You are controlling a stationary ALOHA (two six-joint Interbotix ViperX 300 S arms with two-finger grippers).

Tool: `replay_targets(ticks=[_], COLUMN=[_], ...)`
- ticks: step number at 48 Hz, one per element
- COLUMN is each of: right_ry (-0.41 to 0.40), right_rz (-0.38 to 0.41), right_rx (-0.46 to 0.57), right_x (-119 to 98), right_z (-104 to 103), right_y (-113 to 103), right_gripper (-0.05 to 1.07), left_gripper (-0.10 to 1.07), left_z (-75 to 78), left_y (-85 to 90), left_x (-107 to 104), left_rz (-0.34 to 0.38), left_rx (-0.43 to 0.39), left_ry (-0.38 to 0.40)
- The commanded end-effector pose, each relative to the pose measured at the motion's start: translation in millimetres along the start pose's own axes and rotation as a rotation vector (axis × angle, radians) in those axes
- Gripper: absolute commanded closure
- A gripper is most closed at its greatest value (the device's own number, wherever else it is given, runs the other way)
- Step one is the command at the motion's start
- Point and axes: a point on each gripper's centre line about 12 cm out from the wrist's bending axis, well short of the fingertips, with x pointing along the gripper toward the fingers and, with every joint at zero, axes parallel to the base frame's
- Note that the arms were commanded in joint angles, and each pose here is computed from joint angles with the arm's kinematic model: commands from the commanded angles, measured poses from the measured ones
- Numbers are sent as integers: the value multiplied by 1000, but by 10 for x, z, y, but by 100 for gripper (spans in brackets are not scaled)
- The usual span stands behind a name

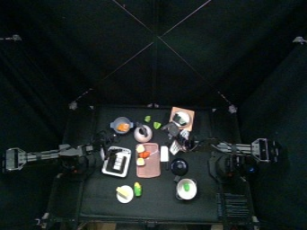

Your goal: Grab green sushi piece

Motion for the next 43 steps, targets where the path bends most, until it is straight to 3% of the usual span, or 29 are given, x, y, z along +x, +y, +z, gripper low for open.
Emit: replay_targets(ticks=[1,8,15,19,27,43], right_ry=[76,244,376,398,414,485], right_rz=[106,146,47,15,34,-24], right_rx=[-27,23,92,75,23,-30], right_x=[-130,-74,-85,-121,-166,37], right_z=[-261,-644,-894,-992,-1131,-1376], right_y=[398,706,818,881,1033,1085], right_gripper=[10,10,10,10,10,10], left_gripper=[2,2,2,2,2,2], left_z=[65,71,71,71,65,65], left_y=[-6,-7,-7,-7,-6,-6], left_x=[10,11,11,11,10,10], left_rz=[-1,-2,-2,-2,-1,-1], left_rx=[-5,-5,-8,-7,-7,-7], left_ry=[-22,-23,-23,-23,-22,-22])
